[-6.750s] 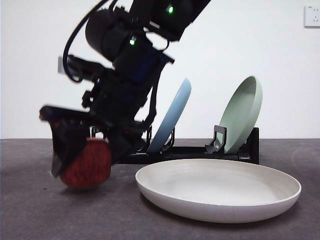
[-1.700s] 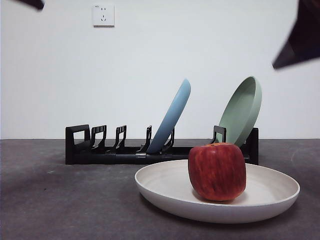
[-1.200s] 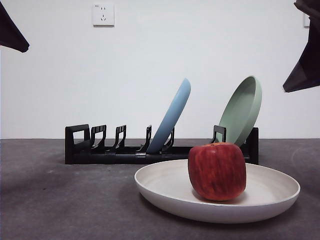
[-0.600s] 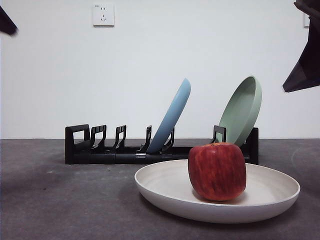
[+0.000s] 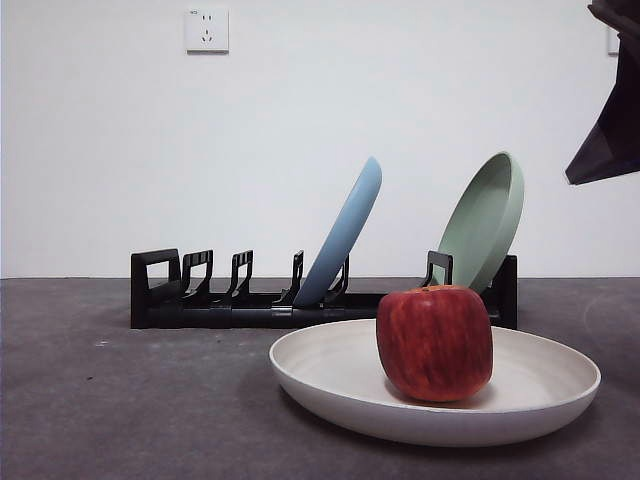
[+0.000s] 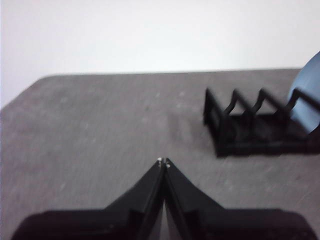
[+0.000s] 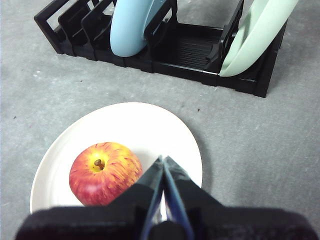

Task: Take the yellow plate from the plate rack,put the plate on the table,take the apple from the table,put the apple in the plate

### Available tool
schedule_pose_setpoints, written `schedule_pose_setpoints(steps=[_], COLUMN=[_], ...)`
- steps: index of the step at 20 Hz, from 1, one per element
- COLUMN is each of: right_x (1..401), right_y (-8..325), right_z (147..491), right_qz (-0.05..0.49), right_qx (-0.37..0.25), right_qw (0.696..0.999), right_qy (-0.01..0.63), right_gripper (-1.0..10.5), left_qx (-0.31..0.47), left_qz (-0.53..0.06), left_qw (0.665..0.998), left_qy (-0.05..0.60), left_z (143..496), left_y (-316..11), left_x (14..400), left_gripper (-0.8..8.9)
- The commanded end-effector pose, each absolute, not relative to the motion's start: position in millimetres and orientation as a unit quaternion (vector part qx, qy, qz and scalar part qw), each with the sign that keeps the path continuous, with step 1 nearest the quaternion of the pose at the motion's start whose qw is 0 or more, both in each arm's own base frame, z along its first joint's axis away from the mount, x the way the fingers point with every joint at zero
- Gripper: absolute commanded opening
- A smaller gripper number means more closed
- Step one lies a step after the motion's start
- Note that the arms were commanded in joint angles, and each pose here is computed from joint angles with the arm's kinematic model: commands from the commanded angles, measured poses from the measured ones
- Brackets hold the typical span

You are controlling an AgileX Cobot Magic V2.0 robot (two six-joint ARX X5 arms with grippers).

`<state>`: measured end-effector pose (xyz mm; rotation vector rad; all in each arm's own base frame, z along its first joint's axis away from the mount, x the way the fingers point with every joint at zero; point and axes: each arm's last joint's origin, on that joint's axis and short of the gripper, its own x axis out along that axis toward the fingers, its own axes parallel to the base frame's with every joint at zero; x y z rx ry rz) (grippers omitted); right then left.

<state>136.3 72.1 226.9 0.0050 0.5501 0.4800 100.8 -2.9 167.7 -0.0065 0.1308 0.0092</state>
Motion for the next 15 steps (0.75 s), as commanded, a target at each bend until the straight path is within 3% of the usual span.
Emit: schedule_pose_setpoints(steps=[1,9,15], right_x=[136.0,136.0,136.1], right_y=[72.1,72.1,72.1], right_z=[226.4,226.4,226.5], right_qz=[0.233,0.233,0.233], right_qx=[0.007,0.007,0.007], right_qw=[0.935,0.935,0.935], right_qy=[0.269,0.269,0.269], right_gripper=[0.0,0.0,0.0], left_qx=[-0.009,-0.01,-0.013], left_qz=[0.012,0.032,0.027], left_qw=[0.997,0.993,0.995], left_qy=[0.076,0.115,0.091], left_z=[156.4,143.1,147.1], left_y=[-1.0,2.9,2.6], left_x=[101.7,98.2,96.1], left_gripper=[-0.03,-0.03,-0.03])
